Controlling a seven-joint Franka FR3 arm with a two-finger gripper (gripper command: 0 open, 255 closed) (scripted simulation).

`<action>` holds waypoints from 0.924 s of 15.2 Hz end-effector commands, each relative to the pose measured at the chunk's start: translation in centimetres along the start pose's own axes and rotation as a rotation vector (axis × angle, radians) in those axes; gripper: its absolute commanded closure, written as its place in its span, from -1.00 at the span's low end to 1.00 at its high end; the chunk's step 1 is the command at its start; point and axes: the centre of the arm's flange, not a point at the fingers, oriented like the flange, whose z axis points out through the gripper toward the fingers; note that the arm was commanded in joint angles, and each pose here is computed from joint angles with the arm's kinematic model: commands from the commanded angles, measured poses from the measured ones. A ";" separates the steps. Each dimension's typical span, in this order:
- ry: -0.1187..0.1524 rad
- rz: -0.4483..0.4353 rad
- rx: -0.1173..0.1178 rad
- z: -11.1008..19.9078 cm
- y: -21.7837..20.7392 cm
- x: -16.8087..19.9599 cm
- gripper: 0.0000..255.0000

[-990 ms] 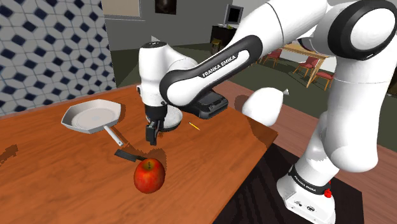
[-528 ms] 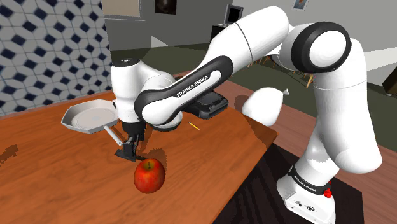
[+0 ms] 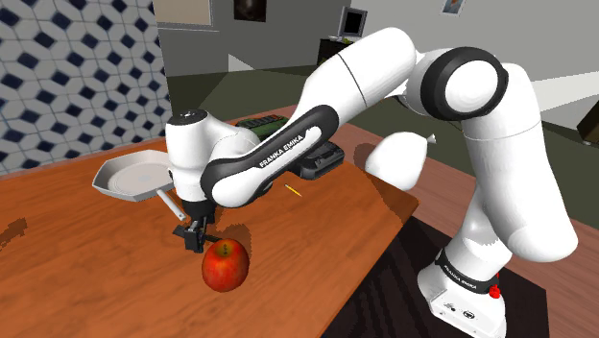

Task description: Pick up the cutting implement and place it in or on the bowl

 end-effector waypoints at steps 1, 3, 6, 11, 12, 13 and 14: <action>0.000 0.000 0.000 0.4 -0.1 0.0 -1.00; 0.000 0.000 0.000 0.4 -0.1 0.0 -1.00; 0.000 0.000 0.000 0.4 -0.1 0.0 -1.00; 0.000 0.000 0.000 0.4 -0.1 0.0 1.00; 0.000 0.000 0.000 0.4 -0.1 0.0 1.00; 0.000 0.000 0.000 0.4 -0.1 0.0 1.00; 0.000 0.000 0.000 0.4 -0.1 0.0 1.00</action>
